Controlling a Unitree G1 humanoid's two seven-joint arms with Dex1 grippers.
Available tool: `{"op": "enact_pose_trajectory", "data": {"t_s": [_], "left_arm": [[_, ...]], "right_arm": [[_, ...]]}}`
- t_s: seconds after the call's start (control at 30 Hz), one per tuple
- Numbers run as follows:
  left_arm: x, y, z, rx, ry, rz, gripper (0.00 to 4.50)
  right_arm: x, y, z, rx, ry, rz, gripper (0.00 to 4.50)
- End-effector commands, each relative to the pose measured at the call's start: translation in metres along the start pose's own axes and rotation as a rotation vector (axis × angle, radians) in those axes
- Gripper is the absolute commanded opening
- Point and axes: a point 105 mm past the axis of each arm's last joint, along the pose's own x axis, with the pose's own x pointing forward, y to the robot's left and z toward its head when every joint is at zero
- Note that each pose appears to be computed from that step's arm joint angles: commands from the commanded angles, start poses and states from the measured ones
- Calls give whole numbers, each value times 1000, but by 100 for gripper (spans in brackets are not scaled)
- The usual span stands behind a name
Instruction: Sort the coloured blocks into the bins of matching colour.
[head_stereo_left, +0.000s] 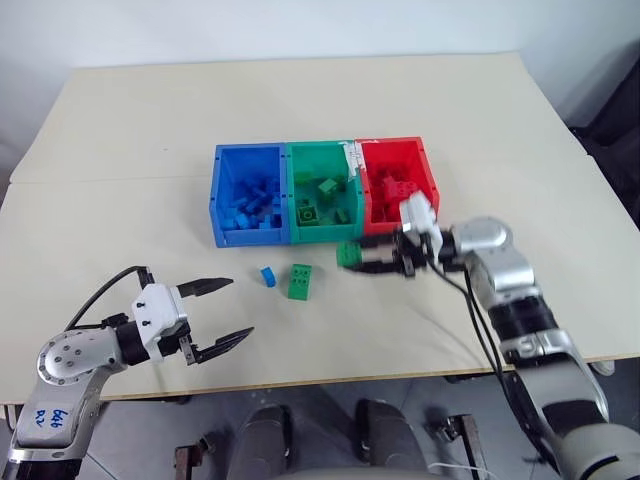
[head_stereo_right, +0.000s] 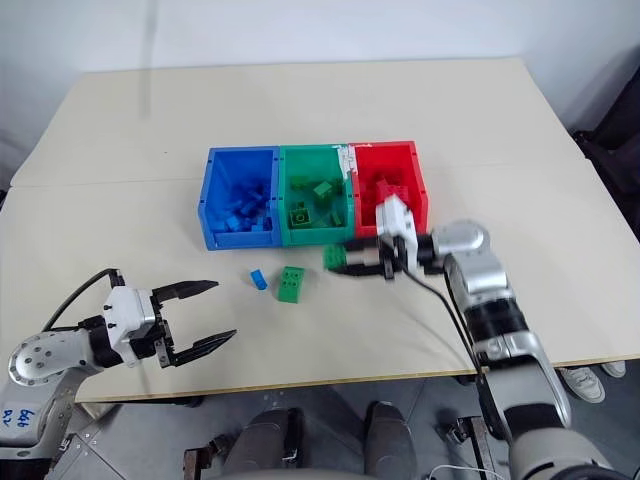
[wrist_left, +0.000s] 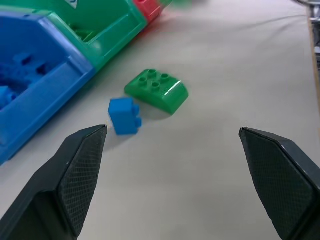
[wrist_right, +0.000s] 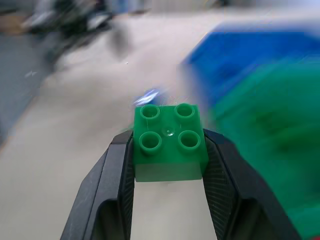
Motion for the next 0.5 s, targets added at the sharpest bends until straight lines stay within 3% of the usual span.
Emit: {"op": "enact_pose_trajectory", "data": {"t_s": [0.03, 0.2, 0.33, 0.5], "left_arm": [[-3, 1, 4, -1, -21, 38, 450], [2, 0, 5, -1, -32, 53, 450], [0, 1, 6, -1, -32, 68, 450], [-1, 2, 6, -13, -33, 92, 450]], "right_arm": [[4, -39, 21, -22, -77, -207, 148], [19, -72, 27, -88, -32, -369, 148], [25, -69, 23, -96, -6, -329, 278], [5, -59, 25, -135, -17, -248, 447]]}}
